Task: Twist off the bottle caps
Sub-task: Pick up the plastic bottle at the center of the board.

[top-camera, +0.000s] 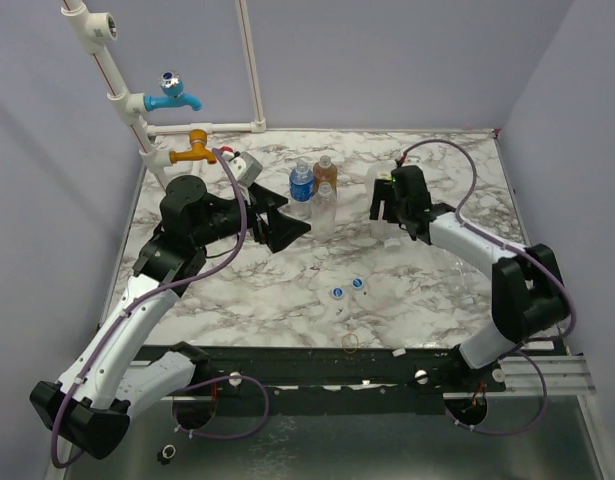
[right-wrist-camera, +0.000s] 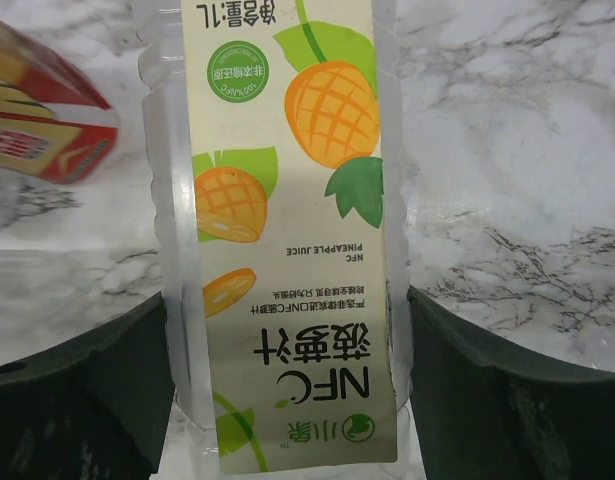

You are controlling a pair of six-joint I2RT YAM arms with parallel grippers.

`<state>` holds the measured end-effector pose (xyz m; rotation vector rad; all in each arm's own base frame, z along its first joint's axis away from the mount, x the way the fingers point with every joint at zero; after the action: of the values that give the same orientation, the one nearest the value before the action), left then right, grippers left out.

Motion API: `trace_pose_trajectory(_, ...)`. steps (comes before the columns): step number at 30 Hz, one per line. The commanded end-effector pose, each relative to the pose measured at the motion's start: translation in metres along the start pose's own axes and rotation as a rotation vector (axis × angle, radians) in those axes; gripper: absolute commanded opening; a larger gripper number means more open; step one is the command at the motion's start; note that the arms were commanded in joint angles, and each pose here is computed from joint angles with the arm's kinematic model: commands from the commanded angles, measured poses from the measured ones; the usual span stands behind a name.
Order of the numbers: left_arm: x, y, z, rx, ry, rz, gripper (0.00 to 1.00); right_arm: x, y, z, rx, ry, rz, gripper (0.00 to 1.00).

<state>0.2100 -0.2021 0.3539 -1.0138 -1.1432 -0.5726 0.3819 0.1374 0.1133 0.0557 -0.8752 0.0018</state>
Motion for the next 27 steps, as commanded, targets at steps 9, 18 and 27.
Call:
trace_pose_trajectory(9, 0.062, -0.023, -0.011, -0.180, -0.132, -0.996, 0.99, 0.131, 0.055, 0.204, 0.568, -0.224, -0.191, 0.52)
trace_pose_trajectory(18, 0.064, -0.025, -0.008, -0.145, -0.262, -1.718, 0.99, 0.148, 0.108, 0.267, 1.067, -0.037, -0.223, 0.49)
trace_pose_trajectory(27, 0.053, -0.023, -0.012, -0.057, -0.382, -2.018, 0.99, 0.145, 0.129, 0.283, 1.352, 0.166, -0.301, 0.43)
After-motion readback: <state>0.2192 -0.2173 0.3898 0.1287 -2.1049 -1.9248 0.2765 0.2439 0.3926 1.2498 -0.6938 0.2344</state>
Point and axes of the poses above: each gripper's point midway between its finger pads, its own z axis back along the fingers, its own y axis along the line the jaws close on, x = y × z, the point moved 4 cm from there along z, back along the fingers, and after that the axes turned 2 degrees about z, right-handed, at the moved point
